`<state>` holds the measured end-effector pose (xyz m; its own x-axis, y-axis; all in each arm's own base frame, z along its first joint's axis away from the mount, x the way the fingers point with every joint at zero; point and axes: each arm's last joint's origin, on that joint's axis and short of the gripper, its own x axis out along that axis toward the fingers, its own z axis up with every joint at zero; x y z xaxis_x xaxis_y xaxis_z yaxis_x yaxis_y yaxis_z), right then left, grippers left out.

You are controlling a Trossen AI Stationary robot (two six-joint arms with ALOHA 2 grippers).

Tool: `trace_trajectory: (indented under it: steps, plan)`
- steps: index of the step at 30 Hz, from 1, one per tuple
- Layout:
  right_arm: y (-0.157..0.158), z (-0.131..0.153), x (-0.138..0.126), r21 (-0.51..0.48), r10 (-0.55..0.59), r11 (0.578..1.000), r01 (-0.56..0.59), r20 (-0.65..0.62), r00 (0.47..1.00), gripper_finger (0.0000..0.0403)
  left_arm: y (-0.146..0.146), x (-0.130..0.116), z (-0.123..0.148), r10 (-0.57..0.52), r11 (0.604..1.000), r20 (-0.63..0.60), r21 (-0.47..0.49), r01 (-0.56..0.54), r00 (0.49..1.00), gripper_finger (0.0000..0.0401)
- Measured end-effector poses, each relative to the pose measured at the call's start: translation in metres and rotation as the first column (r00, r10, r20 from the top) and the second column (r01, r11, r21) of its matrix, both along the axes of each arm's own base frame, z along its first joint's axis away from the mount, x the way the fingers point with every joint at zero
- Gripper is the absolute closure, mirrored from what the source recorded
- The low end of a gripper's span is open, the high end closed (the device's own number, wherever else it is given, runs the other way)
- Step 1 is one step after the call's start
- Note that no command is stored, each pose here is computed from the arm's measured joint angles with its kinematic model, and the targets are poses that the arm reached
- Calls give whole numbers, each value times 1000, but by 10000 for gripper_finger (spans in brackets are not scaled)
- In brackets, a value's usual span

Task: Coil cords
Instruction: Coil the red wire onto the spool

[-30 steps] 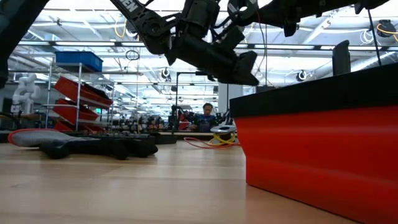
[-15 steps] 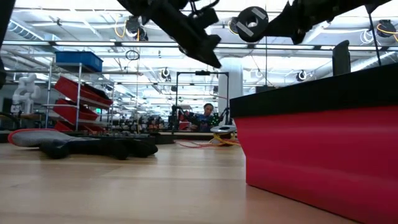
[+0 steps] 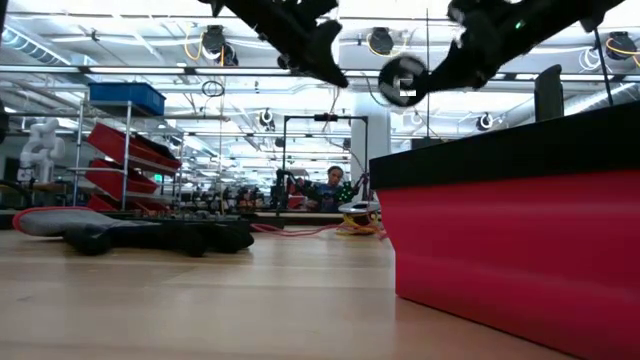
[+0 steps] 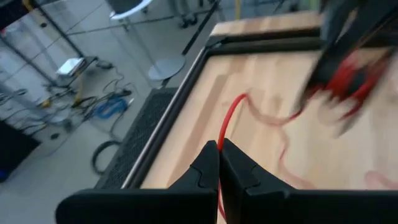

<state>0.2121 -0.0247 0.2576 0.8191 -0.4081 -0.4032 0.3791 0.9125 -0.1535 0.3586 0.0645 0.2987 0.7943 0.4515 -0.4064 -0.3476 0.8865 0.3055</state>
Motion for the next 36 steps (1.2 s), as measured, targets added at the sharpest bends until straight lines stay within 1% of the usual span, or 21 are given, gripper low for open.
trace_trajectory:
  steps: [3, 7, 12, 15, 19, 23, 26, 31, 33, 36]
  plan:
    - [-4, -9, 7, -40, -83, 996, 81, -47, 995, 403, -3, 1, 0, -4, 1000, 11, -20, 5, 1000, 401]
    - [-7, -14, 11, -109, -176, 980, 168, -73, 982, 403, -10, 2, -1, -32, 999, 5, -26, 32, 999, 401]
    - [-9, -18, 13, -158, -233, 963, 216, -95, 968, 403, -18, 2, -1, -53, 998, 2, -28, 53, 999, 401]
    - [-11, -19, 14, -162, -241, 961, 223, -96, 966, 403, -25, 4, -1, -79, 996, 11, -42, 80, 997, 401]
    - [-15, -21, 20, -162, -256, 957, 241, -78, 964, 403, -35, 7, 4, -139, 987, 76, -65, 144, 987, 401]
    - [-19, -26, 29, -159, -248, 959, 236, -55, 967, 403, -45, 11, 11, -173, 980, 160, -70, 186, 972, 401]
    - [-21, -30, 38, -150, -241, 961, 234, -28, 970, 403, -47, 15, 10, -190, 975, 192, -80, 209, 963, 401]
    - [-22, -24, 45, -144, -230, 960, 239, 71, 970, 403, -48, 32, -13, -210, 962, 192, -132, 237, 959, 401]
    - [-21, -20, 46, -132, -203, 967, 217, 112, 973, 403, -48, 40, -25, -226, 956, 192, -146, 255, 955, 401]
    - [-20, -16, 46, -116, -165, 976, 182, 141, 976, 403, -46, 50, -43, -222, 956, 179, -151, 250, 958, 401]
